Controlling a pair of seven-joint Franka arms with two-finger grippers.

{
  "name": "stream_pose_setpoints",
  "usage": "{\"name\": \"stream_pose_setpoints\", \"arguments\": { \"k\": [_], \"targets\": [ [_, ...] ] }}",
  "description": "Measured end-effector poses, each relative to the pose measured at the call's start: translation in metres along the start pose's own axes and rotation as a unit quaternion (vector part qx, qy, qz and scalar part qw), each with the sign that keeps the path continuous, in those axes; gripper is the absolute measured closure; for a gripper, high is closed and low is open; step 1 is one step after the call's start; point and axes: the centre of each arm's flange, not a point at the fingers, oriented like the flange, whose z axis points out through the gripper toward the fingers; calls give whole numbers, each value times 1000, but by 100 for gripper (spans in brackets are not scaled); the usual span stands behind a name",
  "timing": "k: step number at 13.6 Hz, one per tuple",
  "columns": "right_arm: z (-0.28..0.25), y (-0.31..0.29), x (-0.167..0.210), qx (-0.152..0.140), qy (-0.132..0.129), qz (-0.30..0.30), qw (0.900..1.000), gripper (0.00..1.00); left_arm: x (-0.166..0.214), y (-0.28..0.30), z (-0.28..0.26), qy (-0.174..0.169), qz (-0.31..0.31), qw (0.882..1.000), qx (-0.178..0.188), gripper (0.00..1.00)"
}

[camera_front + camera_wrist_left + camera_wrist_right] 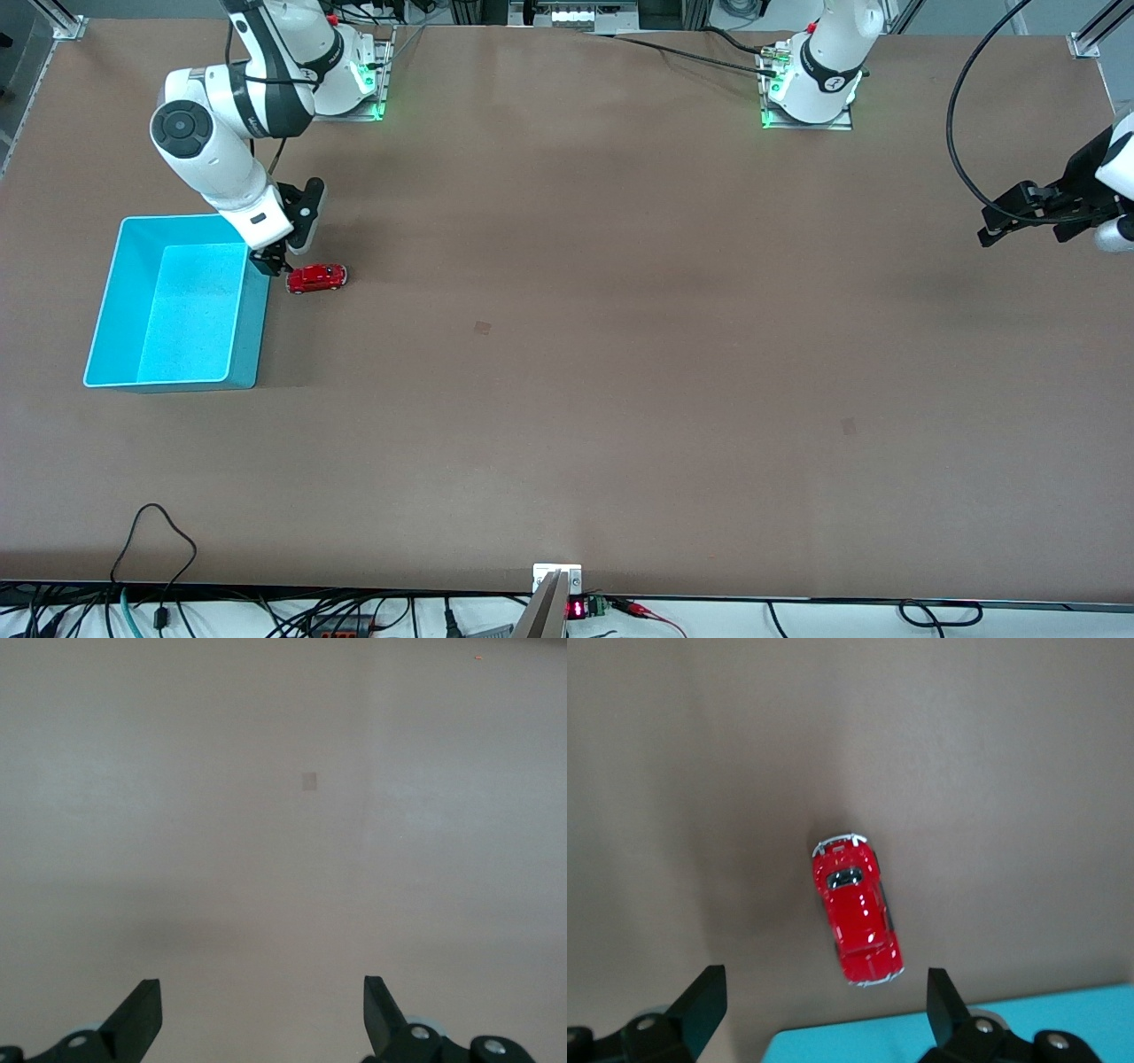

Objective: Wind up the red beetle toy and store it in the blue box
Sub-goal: 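Lower the right gripper and close it on the red car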

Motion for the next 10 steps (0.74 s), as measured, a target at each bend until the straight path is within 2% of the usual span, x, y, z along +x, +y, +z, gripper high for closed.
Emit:
{"name": "stream_pose_setpoints", "arguments": {
  "k": [4, 10],
  "targets": [
    [33, 3, -15, -12, 16, -53, 998, 0, -3, 4, 0, -11, 4, 1000, 0, 0],
    [68, -4, -11, -3, 29, -65, 997, 0, -1, 11, 0, -6, 10, 1000, 0, 0]
  ]
}}
